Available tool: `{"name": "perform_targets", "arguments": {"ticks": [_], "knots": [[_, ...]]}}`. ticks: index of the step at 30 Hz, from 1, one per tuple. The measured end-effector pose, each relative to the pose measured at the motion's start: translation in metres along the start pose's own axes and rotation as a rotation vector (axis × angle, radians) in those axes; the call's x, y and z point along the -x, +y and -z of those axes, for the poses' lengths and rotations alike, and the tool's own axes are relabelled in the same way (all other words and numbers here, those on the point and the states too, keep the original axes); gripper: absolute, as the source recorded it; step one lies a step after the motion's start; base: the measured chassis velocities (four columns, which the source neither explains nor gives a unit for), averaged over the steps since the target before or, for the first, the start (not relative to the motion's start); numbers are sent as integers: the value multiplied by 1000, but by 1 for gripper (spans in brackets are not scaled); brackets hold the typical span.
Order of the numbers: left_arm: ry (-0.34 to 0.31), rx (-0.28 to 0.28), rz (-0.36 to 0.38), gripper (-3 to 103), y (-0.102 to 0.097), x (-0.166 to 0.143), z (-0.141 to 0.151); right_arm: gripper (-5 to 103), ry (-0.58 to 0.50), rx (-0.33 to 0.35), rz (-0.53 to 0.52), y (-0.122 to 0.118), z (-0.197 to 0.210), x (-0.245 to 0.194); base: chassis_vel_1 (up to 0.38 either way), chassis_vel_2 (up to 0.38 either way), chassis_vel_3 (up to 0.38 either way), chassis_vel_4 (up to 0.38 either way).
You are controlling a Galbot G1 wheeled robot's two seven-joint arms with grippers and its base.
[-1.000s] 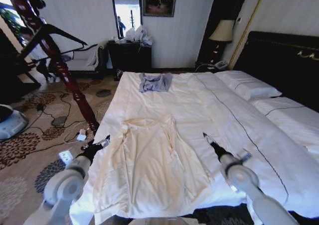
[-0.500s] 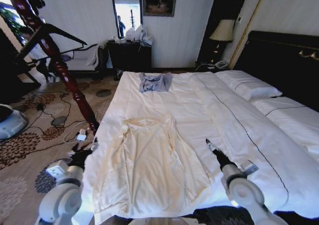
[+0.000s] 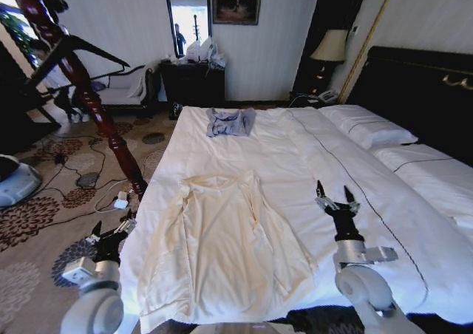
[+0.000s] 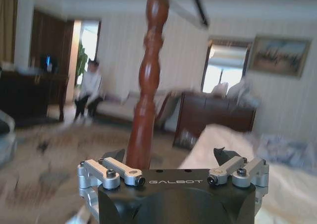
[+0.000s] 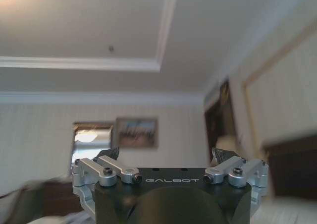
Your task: Pick up the clothes from the bed and hang them on the clothes hanger.
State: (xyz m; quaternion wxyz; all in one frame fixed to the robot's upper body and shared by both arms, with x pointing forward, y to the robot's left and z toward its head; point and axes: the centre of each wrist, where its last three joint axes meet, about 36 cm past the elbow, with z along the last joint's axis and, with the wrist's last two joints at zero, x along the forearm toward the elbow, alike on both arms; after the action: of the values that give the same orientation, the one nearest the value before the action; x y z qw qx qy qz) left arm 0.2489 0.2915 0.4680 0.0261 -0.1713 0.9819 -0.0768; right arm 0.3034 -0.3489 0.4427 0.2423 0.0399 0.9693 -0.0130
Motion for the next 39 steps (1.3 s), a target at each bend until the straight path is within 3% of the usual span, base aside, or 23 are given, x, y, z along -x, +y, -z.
{"name": "perform_targets", "arguments": {"ticks": [1,2,3,5,9,12,15,16,19,23,25,27,30,31,35,36,37,39], "knots": [[-20,7,-4,100,0,0,1,100,-18,-29,-10,-4,2,1,0,0,0,0],[-101,41,-18,100,4,1,6,100,-53,-95,-63,-13,7,3,0,0,0,0],[-114,48,-23,100,5,2,8,100,-56,-102,-83,-15,9,3,0,0,0,0],[-133,58,-34,100,7,2,10,100,-54,-105,-115,-17,12,4,0,0,0,0],[-151,66,-45,100,8,6,10,100,-2,-44,-213,-15,9,0,0,0,0,0],[-115,84,-28,100,10,8,2,100,25,-23,-226,-12,3,-3,0,0,0,0],[18,94,6,100,11,5,-35,100,69,8,-245,-2,-8,-10,0,0,0,0],[18,94,6,100,11,5,-35,100,69,8,-245,-2,-8,-10,0,0,0,0],[109,67,14,100,7,-9,-60,100,109,26,-257,9,-18,-18,0,0,0,0],[129,9,28,100,7,-8,-56,100,129,23,-261,13,-24,-24,0,0,0,0],[138,-73,35,100,6,9,-26,100,140,20,-270,14,-27,-26,0,0,0,0],[128,-77,14,100,4,15,-12,100,142,19,-275,14,-28,-27,0,0,0,0],[43,22,-119,100,-3,33,41,100,144,18,-281,13,-29,-26,0,0,0,0],[43,22,-119,100,-3,33,41,100,144,18,-281,13,-29,-26,0,0,0,0],[46,-13,-154,100,3,76,135,100,141,20,-290,11,-28,-24,0,0,0,0],[56,-2,-165,100,8,90,161,100,141,21,-292,11,-28,-24,0,0,0,0],[56,-2,-165,100,8,90,161,100,141,21,-292,11,-28,-24,0,0,0,0],[31,17,-190,100,15,114,216,100,145,21,-298,10,-31,-24,0,0,0,0]]}}
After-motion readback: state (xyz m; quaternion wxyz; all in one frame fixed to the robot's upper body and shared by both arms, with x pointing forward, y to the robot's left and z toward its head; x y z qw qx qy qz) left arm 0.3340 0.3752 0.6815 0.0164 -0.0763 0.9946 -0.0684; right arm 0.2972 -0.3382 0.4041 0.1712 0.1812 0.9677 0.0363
